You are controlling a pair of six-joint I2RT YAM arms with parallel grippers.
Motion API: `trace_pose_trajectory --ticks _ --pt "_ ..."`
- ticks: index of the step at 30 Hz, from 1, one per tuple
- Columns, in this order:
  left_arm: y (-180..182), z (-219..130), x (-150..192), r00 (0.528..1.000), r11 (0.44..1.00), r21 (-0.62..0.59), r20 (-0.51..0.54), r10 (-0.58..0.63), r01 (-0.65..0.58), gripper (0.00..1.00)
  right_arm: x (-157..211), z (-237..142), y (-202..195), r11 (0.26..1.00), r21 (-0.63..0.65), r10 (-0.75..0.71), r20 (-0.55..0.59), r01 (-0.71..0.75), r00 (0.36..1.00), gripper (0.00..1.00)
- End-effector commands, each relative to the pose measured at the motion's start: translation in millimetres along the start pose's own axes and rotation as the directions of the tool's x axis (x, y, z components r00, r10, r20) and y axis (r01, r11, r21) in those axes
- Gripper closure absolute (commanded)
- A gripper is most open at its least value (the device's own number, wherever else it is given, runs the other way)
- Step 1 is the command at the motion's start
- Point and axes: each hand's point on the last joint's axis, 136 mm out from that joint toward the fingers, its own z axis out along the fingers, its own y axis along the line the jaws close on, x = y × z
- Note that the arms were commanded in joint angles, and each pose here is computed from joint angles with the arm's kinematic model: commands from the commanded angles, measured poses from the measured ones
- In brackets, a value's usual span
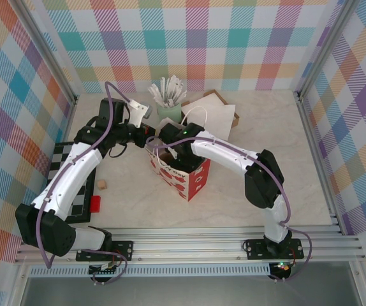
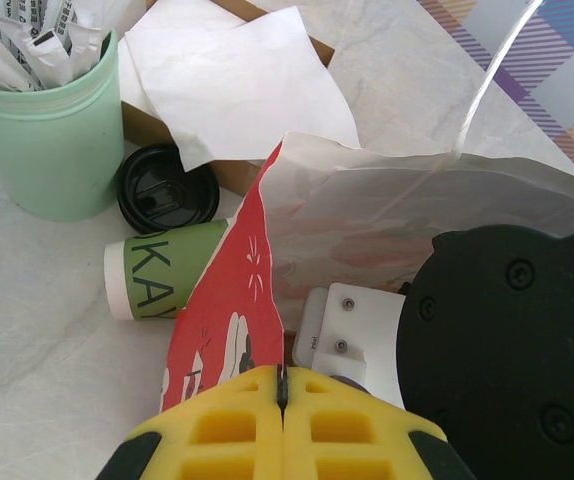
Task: Pack the takeout coffee
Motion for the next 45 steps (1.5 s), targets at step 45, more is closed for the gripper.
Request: trace_pose_trajectory --ticks 45 --pt "-12 -8 -1 1.000 0.999 0.044 0.007 0.029 -0.030 1.00 -12 -39 5 0.999 -0.032 0.041 0.084 -0.038 0.996 0.00"
